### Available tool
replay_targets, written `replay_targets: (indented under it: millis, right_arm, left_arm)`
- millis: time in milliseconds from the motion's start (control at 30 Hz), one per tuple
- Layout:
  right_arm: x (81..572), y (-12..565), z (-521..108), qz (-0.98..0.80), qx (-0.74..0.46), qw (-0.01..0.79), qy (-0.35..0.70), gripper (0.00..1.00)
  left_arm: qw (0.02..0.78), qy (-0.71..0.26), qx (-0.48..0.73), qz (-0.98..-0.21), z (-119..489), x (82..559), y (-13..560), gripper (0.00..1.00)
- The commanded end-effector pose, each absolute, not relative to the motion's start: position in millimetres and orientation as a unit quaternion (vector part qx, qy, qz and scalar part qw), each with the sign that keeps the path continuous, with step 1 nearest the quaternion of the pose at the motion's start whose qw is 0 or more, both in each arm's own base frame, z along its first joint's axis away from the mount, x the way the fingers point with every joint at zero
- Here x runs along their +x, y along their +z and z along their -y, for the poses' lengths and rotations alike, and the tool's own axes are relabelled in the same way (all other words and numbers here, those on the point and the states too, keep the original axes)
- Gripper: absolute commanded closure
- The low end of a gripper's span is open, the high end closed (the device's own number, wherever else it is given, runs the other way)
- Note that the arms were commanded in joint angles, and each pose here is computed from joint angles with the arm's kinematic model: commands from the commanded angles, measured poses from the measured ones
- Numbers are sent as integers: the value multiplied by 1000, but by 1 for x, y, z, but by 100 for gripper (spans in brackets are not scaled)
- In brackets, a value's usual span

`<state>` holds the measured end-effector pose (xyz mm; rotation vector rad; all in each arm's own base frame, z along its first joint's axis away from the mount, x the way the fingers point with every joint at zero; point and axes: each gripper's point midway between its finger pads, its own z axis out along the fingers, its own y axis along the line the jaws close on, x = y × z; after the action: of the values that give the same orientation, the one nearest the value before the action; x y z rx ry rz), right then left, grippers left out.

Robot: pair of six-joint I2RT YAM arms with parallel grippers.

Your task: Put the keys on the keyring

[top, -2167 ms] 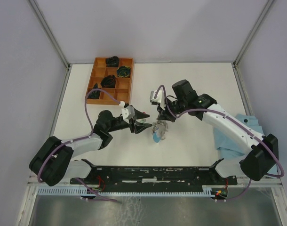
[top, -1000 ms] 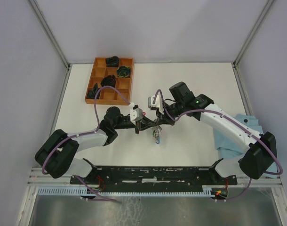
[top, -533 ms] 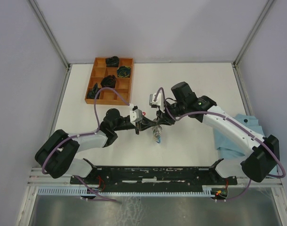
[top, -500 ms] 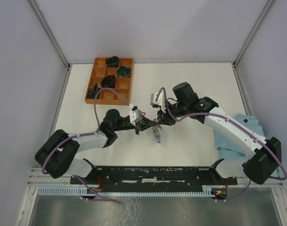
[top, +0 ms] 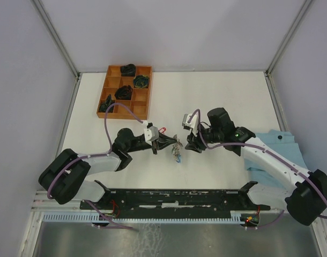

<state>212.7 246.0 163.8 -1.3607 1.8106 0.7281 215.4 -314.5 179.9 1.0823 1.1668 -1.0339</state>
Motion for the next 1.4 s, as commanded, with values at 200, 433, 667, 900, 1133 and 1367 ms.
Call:
replay_targets:
  millis: [200,433,667,900,1133,1367]
  right_arm:
    - [219,173,-275,-647,-537,420,341,49]
    - [216,169,-279,-644,-534,417,355,47]
    - [221,163,-283,-645,-529,420,357,52]
    - [222,159,-287,-641,-534,414,365,61]
    - [220,159,-290,-635,-538,409,374,68]
    - [217,156,-291,-629,-537,418,374,57]
  left_arm:
    - [614,-452,445,-470,313,213,209,97]
    - [617,-453,441,-469,312,213,212,97]
    - [616,-455,441,-469,312,212,213,97]
    - [617,-455,440,-467,311,211,214,97]
    - [618,-454,439,-468,311,211,214,97]
    - [623,-451,430,-473,309,214,216,97]
